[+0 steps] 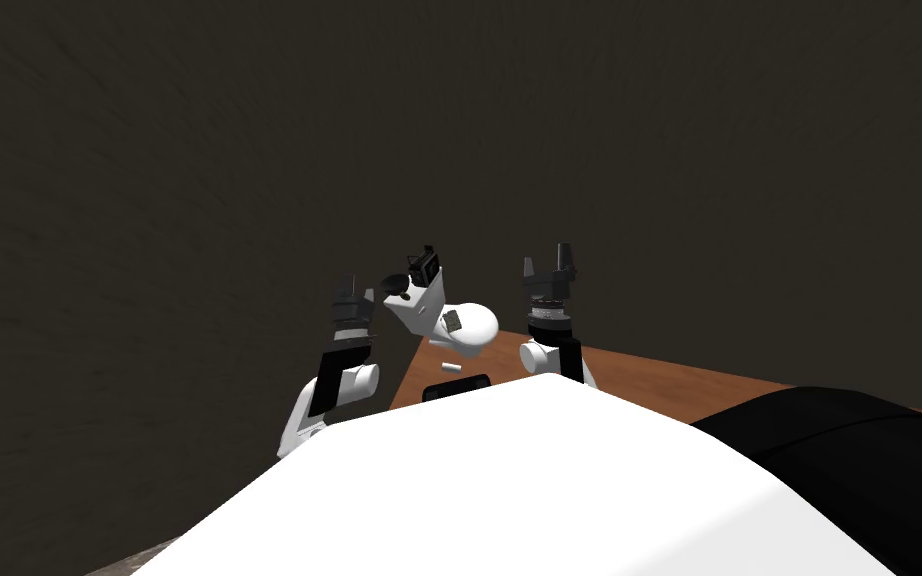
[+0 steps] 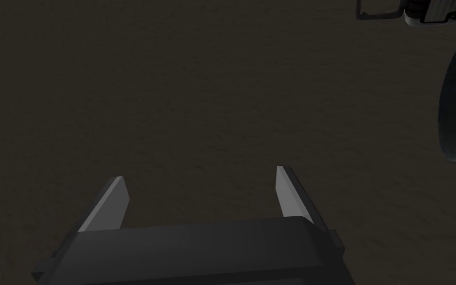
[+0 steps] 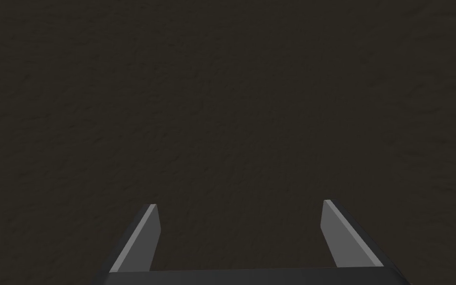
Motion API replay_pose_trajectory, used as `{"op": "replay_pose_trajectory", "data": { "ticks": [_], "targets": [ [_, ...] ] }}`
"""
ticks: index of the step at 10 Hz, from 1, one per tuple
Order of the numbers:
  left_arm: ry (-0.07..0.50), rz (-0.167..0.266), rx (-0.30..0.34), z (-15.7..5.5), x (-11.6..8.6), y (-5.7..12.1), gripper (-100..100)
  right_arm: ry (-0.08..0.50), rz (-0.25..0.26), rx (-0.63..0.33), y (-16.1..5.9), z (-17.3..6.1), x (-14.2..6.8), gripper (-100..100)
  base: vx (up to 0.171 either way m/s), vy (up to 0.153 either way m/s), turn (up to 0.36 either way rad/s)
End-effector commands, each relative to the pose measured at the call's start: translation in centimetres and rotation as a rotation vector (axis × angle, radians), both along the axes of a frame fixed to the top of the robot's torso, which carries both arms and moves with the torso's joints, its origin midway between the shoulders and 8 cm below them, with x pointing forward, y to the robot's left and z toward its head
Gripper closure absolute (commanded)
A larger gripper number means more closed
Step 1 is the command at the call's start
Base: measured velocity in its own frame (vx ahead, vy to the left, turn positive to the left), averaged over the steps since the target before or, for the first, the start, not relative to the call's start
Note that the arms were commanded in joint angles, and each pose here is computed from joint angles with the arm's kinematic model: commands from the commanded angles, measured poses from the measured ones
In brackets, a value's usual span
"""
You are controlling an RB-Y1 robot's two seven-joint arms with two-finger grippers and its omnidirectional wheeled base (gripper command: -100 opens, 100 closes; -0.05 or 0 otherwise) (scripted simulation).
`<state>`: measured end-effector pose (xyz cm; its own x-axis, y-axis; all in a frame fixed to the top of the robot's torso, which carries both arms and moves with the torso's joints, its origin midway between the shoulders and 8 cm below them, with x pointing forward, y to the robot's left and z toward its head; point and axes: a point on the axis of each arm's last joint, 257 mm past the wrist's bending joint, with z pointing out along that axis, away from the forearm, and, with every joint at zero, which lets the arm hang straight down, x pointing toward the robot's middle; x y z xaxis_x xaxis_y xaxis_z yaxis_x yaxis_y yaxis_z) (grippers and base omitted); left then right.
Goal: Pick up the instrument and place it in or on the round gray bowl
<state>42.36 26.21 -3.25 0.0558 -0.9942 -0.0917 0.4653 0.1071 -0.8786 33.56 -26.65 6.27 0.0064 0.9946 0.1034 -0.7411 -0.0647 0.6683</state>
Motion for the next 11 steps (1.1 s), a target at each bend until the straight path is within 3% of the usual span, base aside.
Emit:
{"op": "replay_pose_trajectory", "data": {
  "ticks": [1,11],
  "targets": [
    [0.024,0.001,-0.003,-0.5,1.0,0.1,-100,0.0,0.0,0.0,0.0,0.0,0.0,0,-0.036,0.013,-0.023],
    [0.238,0.008,-0.033,-4.8,8.2,0.8,-100,0.0,0.0,0.0,0.0,0.0,0.0,0,-0.038,0.018,-0.041]
  ]
}}
